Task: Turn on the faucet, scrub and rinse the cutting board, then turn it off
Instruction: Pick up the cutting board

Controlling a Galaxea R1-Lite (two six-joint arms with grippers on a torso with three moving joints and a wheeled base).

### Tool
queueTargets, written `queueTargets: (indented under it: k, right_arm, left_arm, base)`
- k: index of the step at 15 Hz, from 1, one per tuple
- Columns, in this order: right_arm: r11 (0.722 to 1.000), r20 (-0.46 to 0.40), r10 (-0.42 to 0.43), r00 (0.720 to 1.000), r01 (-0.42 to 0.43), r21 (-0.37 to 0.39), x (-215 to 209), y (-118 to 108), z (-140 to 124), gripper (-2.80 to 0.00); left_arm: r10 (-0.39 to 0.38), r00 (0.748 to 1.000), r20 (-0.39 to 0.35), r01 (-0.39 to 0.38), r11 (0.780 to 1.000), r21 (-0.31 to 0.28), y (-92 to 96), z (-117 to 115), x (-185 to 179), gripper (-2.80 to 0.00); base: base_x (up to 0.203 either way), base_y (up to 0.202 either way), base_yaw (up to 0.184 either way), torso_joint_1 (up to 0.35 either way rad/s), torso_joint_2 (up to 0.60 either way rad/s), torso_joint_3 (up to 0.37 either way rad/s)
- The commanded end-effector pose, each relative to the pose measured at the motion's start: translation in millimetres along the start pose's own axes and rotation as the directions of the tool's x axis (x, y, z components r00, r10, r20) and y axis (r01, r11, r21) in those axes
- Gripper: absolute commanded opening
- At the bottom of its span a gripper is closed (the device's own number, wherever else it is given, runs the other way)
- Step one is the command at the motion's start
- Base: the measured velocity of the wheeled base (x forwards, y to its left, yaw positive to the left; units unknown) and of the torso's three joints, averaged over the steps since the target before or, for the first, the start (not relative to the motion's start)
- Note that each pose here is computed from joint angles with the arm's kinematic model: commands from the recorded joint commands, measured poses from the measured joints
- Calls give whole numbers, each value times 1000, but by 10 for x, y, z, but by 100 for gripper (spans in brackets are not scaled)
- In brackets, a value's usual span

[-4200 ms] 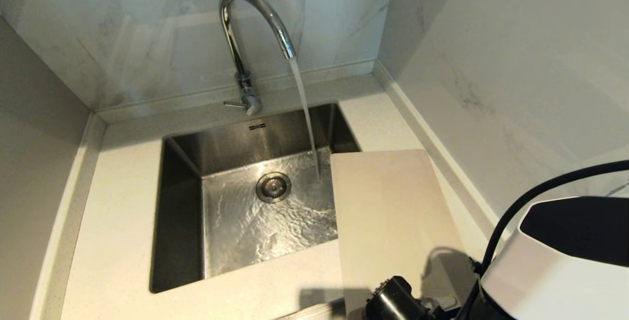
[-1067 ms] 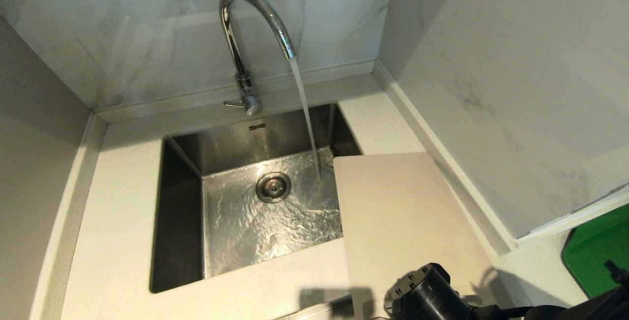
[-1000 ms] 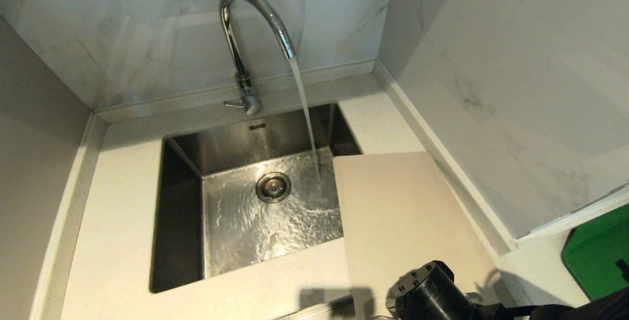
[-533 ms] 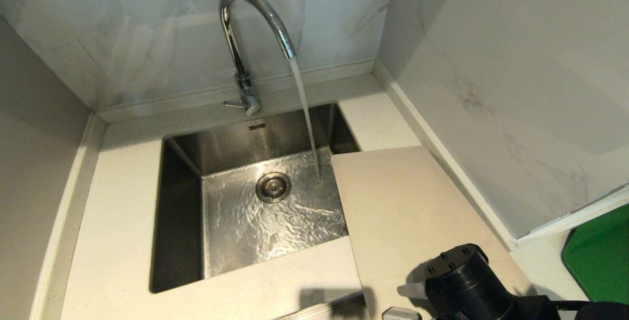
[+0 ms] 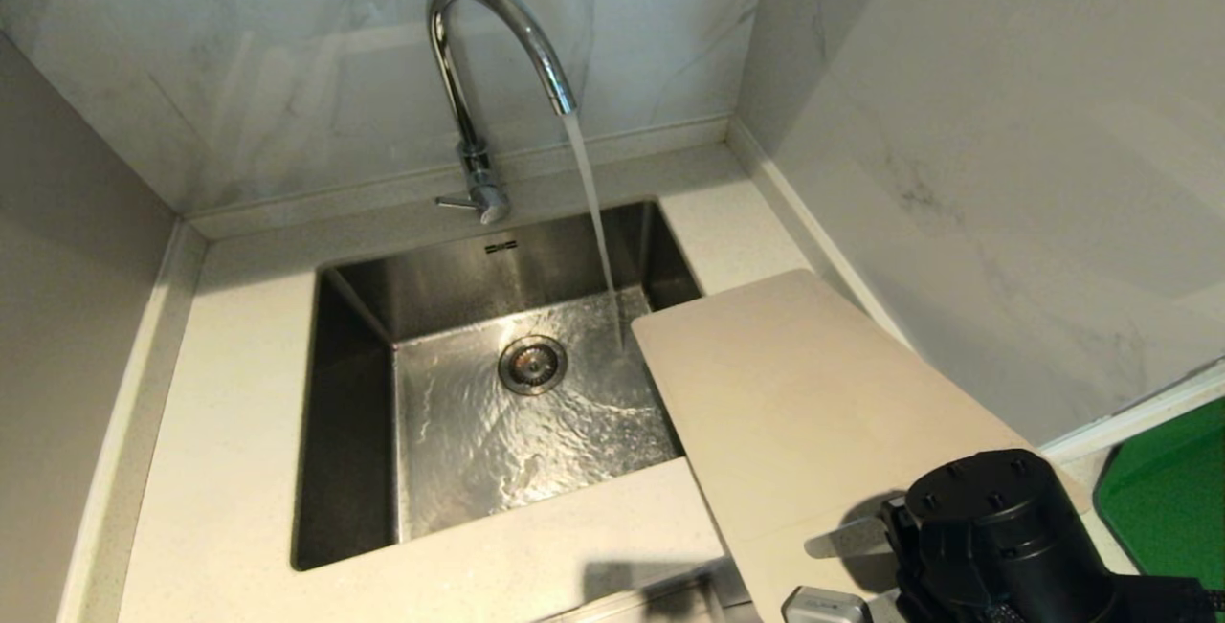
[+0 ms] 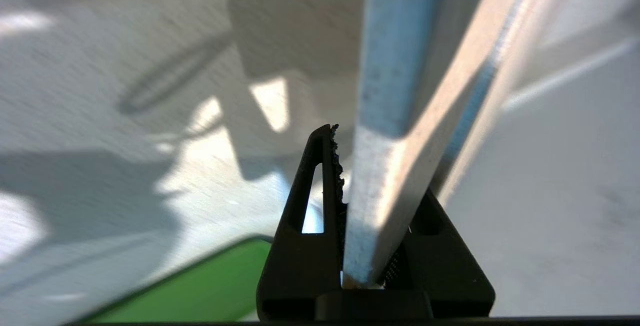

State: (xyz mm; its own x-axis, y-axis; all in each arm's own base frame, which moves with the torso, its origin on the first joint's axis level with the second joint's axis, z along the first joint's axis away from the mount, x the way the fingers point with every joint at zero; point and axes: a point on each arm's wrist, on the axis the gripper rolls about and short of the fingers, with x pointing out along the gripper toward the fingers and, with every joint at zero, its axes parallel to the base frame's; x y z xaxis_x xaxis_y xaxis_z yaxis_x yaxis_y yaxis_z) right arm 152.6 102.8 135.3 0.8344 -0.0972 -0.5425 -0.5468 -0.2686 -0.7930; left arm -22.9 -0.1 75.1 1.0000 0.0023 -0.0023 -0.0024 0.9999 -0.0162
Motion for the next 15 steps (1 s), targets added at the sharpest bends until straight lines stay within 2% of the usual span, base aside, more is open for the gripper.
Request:
queueTargets:
  k: [1, 8, 15]
  right_arm:
    - [998, 3, -58, 998, 58, 2, -116, -56, -77, -280]
    - [986, 25, -157, 987, 155, 56, -316, -176, -201, -280]
    - [971, 73, -220, 973, 212, 106, -457, -218, -288, -280]
  left_arm:
    - [0, 1000, -3, 0, 1000, -1, 0, -7, 2, -280]
    - [0, 1000, -2, 0, 1000, -1, 0, -5, 1, -280]
    - [1, 1000, -2, -1, 1000, -1, 0, -4, 2, -280]
  base:
    - [0, 0, 0, 0, 0, 0]
    - [0, 0, 0, 0, 0, 0]
    - [0, 0, 0, 0, 0, 0]
